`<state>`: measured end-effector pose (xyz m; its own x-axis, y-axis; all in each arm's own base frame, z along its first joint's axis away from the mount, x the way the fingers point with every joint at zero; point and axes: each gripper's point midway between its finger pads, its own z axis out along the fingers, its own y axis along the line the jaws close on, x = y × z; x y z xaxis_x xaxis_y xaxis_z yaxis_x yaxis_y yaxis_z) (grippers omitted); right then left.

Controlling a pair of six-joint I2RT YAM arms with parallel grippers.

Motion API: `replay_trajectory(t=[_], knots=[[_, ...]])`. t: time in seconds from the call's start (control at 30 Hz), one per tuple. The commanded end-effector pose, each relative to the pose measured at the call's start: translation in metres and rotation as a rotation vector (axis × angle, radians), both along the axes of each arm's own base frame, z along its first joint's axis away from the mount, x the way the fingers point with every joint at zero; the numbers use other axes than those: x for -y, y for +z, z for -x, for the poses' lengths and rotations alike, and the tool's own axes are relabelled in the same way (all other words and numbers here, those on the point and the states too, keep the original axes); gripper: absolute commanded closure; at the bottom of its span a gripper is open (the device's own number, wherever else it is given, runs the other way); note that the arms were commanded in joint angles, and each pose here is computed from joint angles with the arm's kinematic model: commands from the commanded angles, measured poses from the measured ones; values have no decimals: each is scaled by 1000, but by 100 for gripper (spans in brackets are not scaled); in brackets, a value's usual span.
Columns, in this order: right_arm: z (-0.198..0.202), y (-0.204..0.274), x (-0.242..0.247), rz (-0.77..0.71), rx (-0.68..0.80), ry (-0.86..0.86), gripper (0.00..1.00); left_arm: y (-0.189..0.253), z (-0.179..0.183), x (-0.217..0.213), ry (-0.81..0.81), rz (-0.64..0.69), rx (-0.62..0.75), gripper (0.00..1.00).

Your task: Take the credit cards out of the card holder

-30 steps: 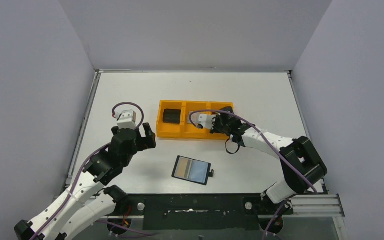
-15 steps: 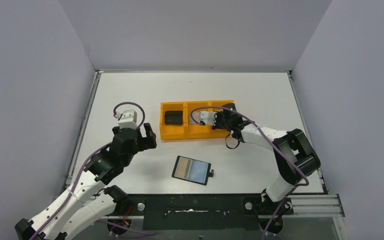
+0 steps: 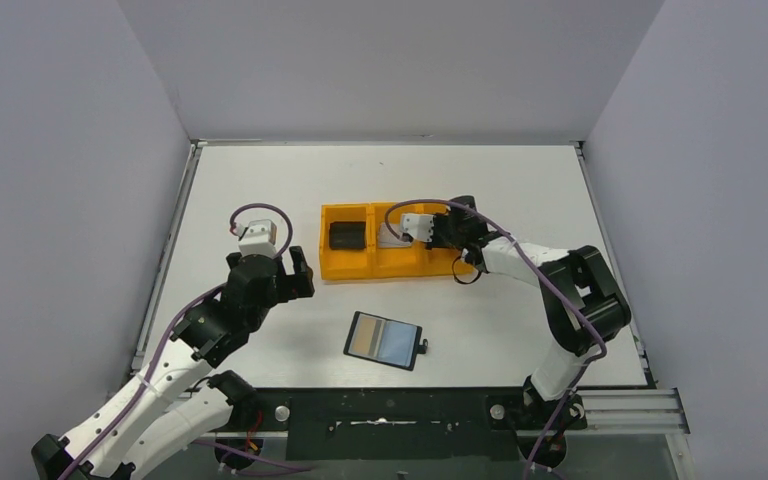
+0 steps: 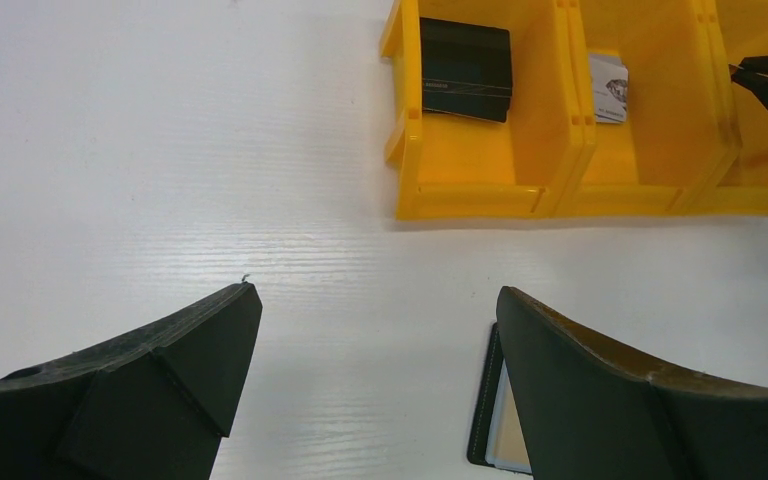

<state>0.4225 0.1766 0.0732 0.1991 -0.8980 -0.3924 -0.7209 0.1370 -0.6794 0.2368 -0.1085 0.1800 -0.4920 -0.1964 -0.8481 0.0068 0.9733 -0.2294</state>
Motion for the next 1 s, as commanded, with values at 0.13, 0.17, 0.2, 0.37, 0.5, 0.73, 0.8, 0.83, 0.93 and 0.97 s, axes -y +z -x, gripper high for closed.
replay_trajectory(t=[0.13, 0.17, 0.2, 0.37, 0.5, 0.73, 0.8, 0.83, 0.93, 0.97], knots=[[-22, 3, -2, -2, 49, 9, 86, 6, -6, 1, -3, 2, 23, 10], [-20, 1, -2, 0, 43, 9, 86, 5, -6, 2, -5, 2, 22, 10], [-18, -1, -2, 1, 36, 12, 85, 5, -6, 1, -4, 1, 22, 10], [-14, 1, 1, -3, 33, -2, 84, 4, -7, 2, -8, 1, 18, 10], [-9, 8, 1, -31, 12, -11, 75, 3, -7, 3, -10, -2, 13, 10], [-2, 34, -2, -137, 9, -54, 61, 2, -7, 4, -15, -1, 9, 10], [1, 45, -4, -176, 18, -65, 59, 2, -7, 3, -14, -2, 8, 10], [1, 53, -4, -218, 30, -90, 58, 2, -7, 3, -15, -2, 8, 10], [6, 82, -4, -373, 58, -170, 53, 2, -7, 4, -17, 1, 9, 10], [7, 93, -4, -467, 61, -220, 50, 3, -7, 4, -17, 2, 10, 10]])
